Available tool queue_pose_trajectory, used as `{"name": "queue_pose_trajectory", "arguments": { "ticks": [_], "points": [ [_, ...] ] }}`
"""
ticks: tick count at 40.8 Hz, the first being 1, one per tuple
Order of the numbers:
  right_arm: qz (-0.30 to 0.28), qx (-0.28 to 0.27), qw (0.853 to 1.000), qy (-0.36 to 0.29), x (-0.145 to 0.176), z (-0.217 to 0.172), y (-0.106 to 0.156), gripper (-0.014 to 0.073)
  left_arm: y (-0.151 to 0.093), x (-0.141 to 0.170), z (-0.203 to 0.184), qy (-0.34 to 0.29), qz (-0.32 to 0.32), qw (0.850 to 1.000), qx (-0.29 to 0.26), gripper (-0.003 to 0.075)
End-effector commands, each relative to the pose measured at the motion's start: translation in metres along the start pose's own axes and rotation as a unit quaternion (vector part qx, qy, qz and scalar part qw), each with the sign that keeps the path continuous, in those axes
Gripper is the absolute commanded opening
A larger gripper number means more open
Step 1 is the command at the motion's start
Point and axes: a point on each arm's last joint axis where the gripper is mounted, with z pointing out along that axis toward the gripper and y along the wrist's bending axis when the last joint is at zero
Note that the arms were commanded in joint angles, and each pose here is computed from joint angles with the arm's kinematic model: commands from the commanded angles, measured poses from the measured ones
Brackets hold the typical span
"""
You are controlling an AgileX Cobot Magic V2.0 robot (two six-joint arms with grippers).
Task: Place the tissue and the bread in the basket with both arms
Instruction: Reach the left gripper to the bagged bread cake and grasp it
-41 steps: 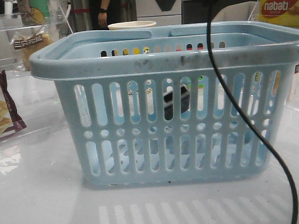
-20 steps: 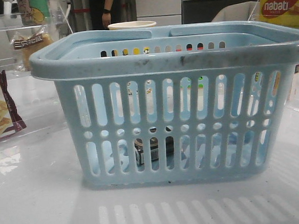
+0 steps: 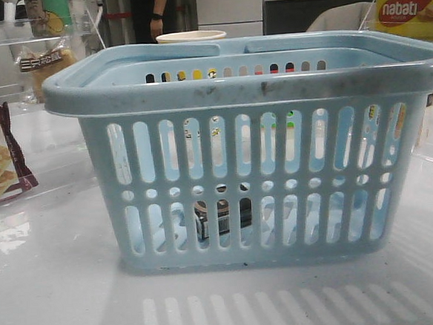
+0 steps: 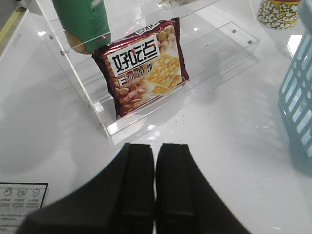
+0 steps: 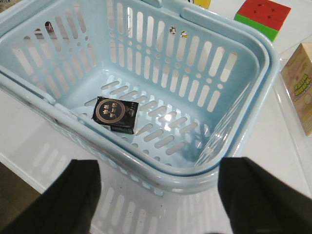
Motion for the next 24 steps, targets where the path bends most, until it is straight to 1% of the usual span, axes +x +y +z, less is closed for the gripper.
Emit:
{"name": "queue_pose_trajectory", "arguments": {
  "ticks": [1, 10, 13, 15, 17, 18, 20, 22, 24],
  "points": [
    [-0.002, 0.002, 0.999, -0.051, -0.013, -0.006, 0.0, 0.0601, -0.001, -0.015, -0.004, -0.046, -0.007, 0.999, 0.004, 0.0126],
    [-0.001, 0.002, 0.999, -0.048, -0.012, -0.006, 0.0, 0.0601, -0.001, -0.021, -0.005, -0.082, -0.013, 0.997, 0.006, 0.0127],
    [-0.001, 0.002, 0.999, -0.048, -0.012, -0.006, 0.0, 0.0601, -0.001, -0.024, -0.002, -0.091, -0.014, 0.996, 0.006, 0.0146],
    [-0.001, 0.002, 0.999, -0.048, -0.012, -0.006, 0.0, 0.0601, -0.001, -0.026, 0.002, -0.09, -0.012, 0.996, 0.006, 0.0193],
    [-0.001, 0.002, 0.999, -0.048, -0.012, -0.006, 0.0, 0.0601, -0.002, -0.028, 0.008, -0.087, -0.01, 0.996, 0.01, 0.0271],
    [-0.001, 0.002, 0.999, -0.048, -0.012, -0.006, 0.0, 0.0601, -0.003, -0.03, 0.011, -0.087, -0.008, 0.996, 0.014, 0.0338],
    [-0.001, 0.002, 0.999, -0.048, -0.012, -0.006, 0.0, 0.0601, -0.006, -0.033, 0.019, -0.084, -0.003, 0.996, 0.024, 0.0435],
    [-0.001, 0.002, 0.999, -0.048, -0.012, -0.006, 0.0, 0.0601, -0.009, -0.036, 0.027, -0.08, 0.005, 0.996, 0.033, 0.0512],
    [-0.001, 0.002, 0.999, -0.048, -0.012, -0.006, 0.0, 0.0601, -0.013, -0.04, 0.037, -0.071, 0.012, 0.997, 0.042, 0.0558]
  ]
}}
